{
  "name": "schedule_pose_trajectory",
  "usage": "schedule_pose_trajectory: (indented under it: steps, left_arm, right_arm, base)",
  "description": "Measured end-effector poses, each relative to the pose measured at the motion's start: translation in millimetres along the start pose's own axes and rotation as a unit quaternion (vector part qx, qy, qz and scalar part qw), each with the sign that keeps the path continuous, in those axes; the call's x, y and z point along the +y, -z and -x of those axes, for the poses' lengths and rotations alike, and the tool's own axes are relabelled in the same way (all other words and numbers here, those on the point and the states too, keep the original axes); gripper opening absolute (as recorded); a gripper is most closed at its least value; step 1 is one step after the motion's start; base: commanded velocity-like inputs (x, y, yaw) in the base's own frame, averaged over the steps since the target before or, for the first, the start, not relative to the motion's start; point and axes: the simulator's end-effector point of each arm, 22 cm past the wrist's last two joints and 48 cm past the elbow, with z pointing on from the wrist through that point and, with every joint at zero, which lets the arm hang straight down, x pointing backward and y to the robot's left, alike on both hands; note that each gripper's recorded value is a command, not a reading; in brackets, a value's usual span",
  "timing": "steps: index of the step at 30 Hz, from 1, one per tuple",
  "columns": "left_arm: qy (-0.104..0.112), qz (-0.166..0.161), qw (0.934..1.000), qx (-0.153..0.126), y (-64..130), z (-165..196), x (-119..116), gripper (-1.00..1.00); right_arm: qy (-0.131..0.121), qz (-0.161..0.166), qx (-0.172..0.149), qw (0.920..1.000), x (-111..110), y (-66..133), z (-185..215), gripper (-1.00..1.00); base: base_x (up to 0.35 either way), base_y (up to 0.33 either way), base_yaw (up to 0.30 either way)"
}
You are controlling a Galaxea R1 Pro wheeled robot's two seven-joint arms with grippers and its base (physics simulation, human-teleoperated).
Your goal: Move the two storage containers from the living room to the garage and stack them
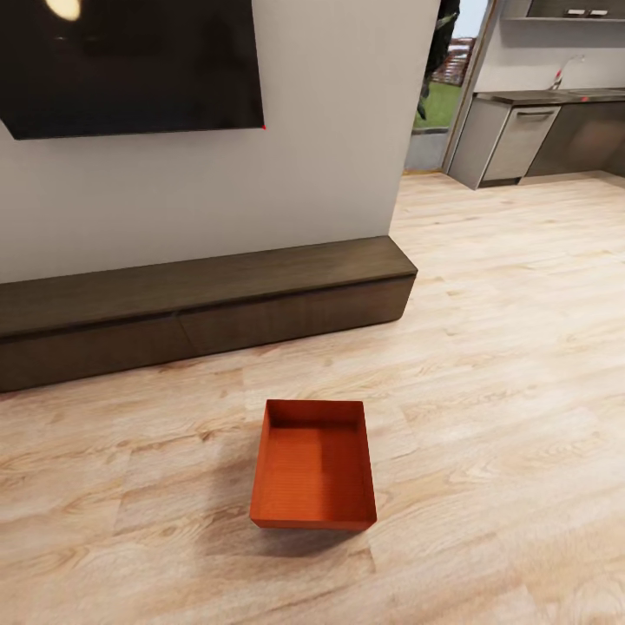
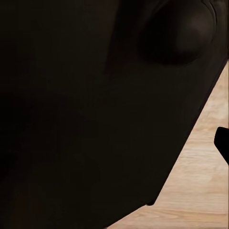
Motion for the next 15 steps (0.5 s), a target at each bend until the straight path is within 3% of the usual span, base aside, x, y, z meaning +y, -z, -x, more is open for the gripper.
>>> schedule_pose_trajectory:
  steps: [1, 3, 7, 9, 12, 15]
  left_arm:
    - [0.0, 0.001, 1.0, -0.001, -0.1, 1, 1, 1.0]
    - [0.004, -0.011, 0.9972, -0.073, 4.8, 92, -5, 1.0]
    - [0.001, -0.04, 0.9917, -0.122, 30.5, 179, -27, 1.0]
    - [-0.001, -0.045, 0.9905, -0.13, 37.7, 196, -32, 1.0]
    - [-0.009, -0.049, 0.9929, -0.108, 42.4, 203, -38, 1.0]
    - [-0.011, -0.06, 0.9918, -0.112, 54.6, 240, -55, 1.0]
  right_arm:
    - [-0.001, -0.001, -0.001, 1.0, -1, -0.1, 1, 1.0]
    - [-0.008, -0.005, -0.081, 0.9967, -4, 3.7, 101, 1.0]
    - [-0.024, -0.012, -0.142, 0.9895, -15, 21.3, 200, 1.0]
    - [-0.034, -0.017, -0.165, 0.9855, -25, 29.4, 237, 1.0]
    - [-0.065, -0.03, -0.222, 0.9725, -45, 57.8, 329, 1.0]
    - [-0.074, -0.033, -0.252, 0.9642, -46, 79.8, 384, 1.0]
  base:
    - [0.0, 0.0, 0.0]
    - [0.0, 0.0, 0.0]
    - [0.0, 0.0, 0.0]
    - [0.0, 0.0, 0.0]
    - [0.0, 0.0, 0.0]
    - [0.0, 0.0, 0.0]
